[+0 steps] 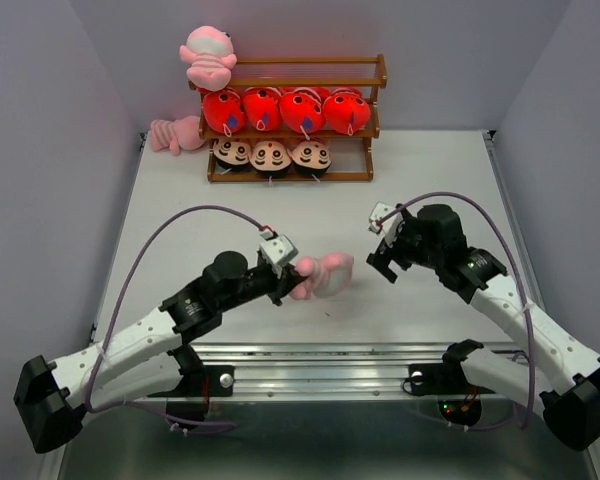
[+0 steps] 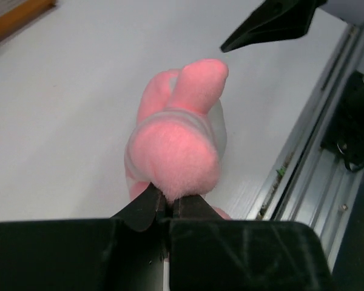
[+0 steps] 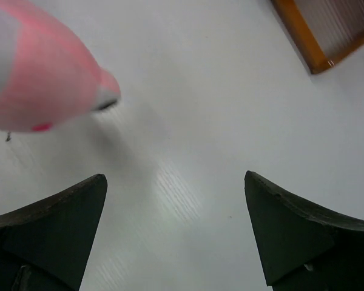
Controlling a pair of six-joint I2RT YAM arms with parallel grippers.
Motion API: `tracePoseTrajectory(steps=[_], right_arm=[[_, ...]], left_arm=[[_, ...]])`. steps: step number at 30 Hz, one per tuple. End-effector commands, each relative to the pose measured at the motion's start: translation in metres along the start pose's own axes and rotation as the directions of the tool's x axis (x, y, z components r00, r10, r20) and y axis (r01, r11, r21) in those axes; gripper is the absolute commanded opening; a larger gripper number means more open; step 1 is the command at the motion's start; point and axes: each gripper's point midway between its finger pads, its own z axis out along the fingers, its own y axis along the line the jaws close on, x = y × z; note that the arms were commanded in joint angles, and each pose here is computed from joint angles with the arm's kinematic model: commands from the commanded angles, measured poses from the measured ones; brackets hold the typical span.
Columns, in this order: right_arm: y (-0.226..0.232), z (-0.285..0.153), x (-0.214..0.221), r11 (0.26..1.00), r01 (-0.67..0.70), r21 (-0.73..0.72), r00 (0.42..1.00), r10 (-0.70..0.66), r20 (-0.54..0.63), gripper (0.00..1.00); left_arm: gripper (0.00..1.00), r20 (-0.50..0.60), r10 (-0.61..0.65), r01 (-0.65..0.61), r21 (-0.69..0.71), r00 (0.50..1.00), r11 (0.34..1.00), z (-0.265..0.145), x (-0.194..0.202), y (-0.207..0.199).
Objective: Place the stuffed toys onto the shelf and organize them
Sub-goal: Pass the stuffed toy from the right arm to the left, then place the stuffed toy onto shelf
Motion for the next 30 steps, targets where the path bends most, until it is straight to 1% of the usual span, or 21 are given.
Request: tracePoseTrajectory(steps=[1,2,3,4,6,7,8,10,11,12,13,14,17,18,20,21,22,24,27,28,30], right_arm=[[-0.068,-0.012,-0.01,0.917,-0.227,0.329,0.972,0.19,0.14,1.0],[-0.067,-0.011,-0.01,0.911,-0.285,0.297,0.954,0.24,0.178,1.0],[-0.064,-0.009,-0.009,0.911,-0.31,0.273,0.945,0.265,0.189,1.0],[-0.057,-0.005,-0.002,0.911,-0.33,0.246,0.939,0.289,0.187,1.0],[-0.048,0.002,0.0,0.919,-0.347,0.189,0.93,0.31,0.199,1.0],[-0.046,0.004,0.003,0.921,-0.344,0.184,0.931,0.31,0.191,1.0],[-0.048,0.004,0.006,0.915,-0.348,0.202,0.932,0.314,0.183,1.0],[-0.048,0.003,0.008,0.914,-0.348,0.208,0.932,0.314,0.182,1.0],[-0.042,0.005,0.01,0.919,-0.349,0.185,0.931,0.318,0.18,1.0],[-0.039,0.006,0.01,0.921,-0.35,0.17,0.93,0.321,0.179,1.0],[-0.037,0.006,0.011,0.923,-0.349,0.163,0.93,0.32,0.179,1.0],[-0.036,0.006,0.011,0.924,-0.349,0.159,0.93,0.32,0.179,1.0],[-0.038,0.008,0.016,0.928,-0.331,0.171,0.939,0.305,0.16,1.0],[-0.037,0.009,0.019,0.933,-0.317,0.172,0.944,0.293,0.149,1.0],[-0.034,0.011,0.026,0.943,-0.288,0.166,0.955,0.272,0.117,1.0],[-0.034,0.012,0.029,0.95,-0.264,0.167,0.963,0.25,0.1,1.0],[-0.033,0.013,0.031,0.955,-0.253,0.158,0.966,0.241,0.088,1.0],[-0.02,0.013,0.034,0.977,-0.194,0.086,0.98,0.19,0.057,1.0],[-0.004,0.012,0.034,0.989,-0.145,0.001,0.988,0.145,0.058,1.0],[-0.002,0.01,0.033,0.99,-0.139,-0.004,0.988,0.139,0.064,1.0],[0.0,0.009,0.032,0.992,-0.126,-0.011,0.99,0.126,0.069,1.0]], left_arm=[[0.0,0.229,-0.237,0.295,-0.266,0.944,0.918,-0.031,-0.032,0.059],[0.0,0.292,-0.261,0.342,-0.277,0.92,0.898,-0.036,-0.041,0.07],[0.0,0.363,-0.284,0.405,-0.321,0.887,0.856,-0.047,-0.05,0.093],[0.0,0.43,-0.335,0.477,-0.282,0.838,0.833,-0.049,-0.063,0.098],[0.0,0.498,-0.374,0.544,-0.254,0.782,0.8,-0.052,-0.083,0.111],[0.0,0.502,-0.408,0.58,-0.249,0.762,0.776,-0.045,-0.084,0.122],[0.0,0.56,-0.426,0.608,-0.183,0.71,0.773,-0.047,-0.113,0.122],[0.0,0.584,-0.463,0.649,-0.149,0.667,0.746,-0.035,-0.127,0.13],[0.0,0.632,-0.457,0.656,-0.11,0.626,0.746,-0.038,-0.146,0.133],[0.0,0.667,-0.482,0.684,-0.058,0.569,0.727,-0.039,-0.162,0.134],[0.0,0.688,-0.489,0.702,-0.043,0.537,0.711,-0.036,-0.167,0.14],[0.0,0.749,-0.465,0.713,-0.016,0.473,0.701,-0.045,-0.186,0.147],[0.0,0.818,-0.496,0.787,0.09,0.291,0.61,-0.051,-0.206,0.165],[0.0,0.831,-0.484,0.785,0.097,0.275,0.612,-0.052,-0.211,0.169],[0.0,0.857,-0.473,0.801,0.132,0.204,0.584,-0.052,-0.221,0.181],[0.0,0.868,-0.464,0.796,0.152,0.175,0.585,-0.055,-0.234,0.183],[0.0,0.881,-0.447,0.813,0.142,0.156,0.565,-0.05,-0.233,0.194],[0.0,0.904,-0.414,0.798,0.172,0.105,0.578,-0.057,-0.257,0.2],[0.0,0.938,-0.343,0.804,0.173,0.041,0.568,-0.06,-0.274,0.221],[0.0,0.951,-0.308,0.827,0.155,0.023,0.54,-0.055,-0.269,0.234],[0.0,0.959,-0.28,0.81,0.197,-0.042,0.553,-0.062,-0.285,0.241]])
